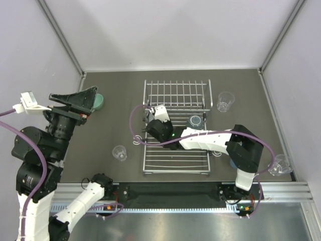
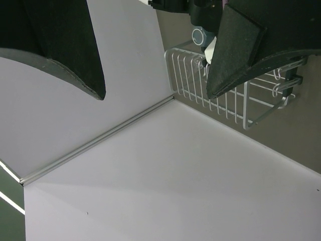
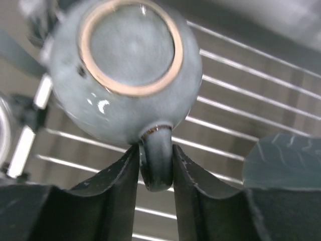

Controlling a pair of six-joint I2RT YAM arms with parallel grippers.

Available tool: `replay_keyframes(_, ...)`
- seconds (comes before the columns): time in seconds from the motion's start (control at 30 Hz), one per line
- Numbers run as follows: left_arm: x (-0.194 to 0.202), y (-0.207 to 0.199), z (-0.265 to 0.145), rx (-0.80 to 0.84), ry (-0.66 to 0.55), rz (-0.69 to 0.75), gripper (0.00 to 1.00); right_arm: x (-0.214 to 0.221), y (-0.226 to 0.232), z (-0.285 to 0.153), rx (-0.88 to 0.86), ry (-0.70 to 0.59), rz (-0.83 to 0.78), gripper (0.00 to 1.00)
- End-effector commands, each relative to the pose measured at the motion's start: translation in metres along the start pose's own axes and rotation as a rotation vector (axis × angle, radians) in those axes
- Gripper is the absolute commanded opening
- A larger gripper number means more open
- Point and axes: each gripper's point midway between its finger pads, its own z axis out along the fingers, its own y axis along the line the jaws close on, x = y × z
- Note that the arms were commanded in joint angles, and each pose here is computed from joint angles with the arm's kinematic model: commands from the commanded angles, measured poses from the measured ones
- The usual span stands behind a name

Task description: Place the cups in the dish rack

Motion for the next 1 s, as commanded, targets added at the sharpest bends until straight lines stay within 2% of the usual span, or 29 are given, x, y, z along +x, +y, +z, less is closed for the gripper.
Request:
replay_keyframes(0.0, 0.003, -0.003, 0.004, 0.021, 0.007, 0.001, 0.86, -0.051, 0.005, -0.001, 0.006, -0.124, 0.116, 0.33)
replay_keyframes(0.27, 0.004, -0.003, 0.003, 0.019, 0.012, 0.002, 0.86, -0.046, 0.007, -0.002, -0.013, -0.109, 0.108, 0.44)
replay_keyframes(0.6, 0.013, 0.003, 0.008, 0.011, 0.035, -0.009, 0.86, -0.033, 0.006, -0.032, -0.061, -0.105, 0.088, 0.54)
replay_keyframes(0.97, 0.019, 0.009, 0.010, 0.001, 0.052, -0.012, 0.86, -0.014, 0.000, -0.065, -0.077, -0.102, 0.106, 0.56)
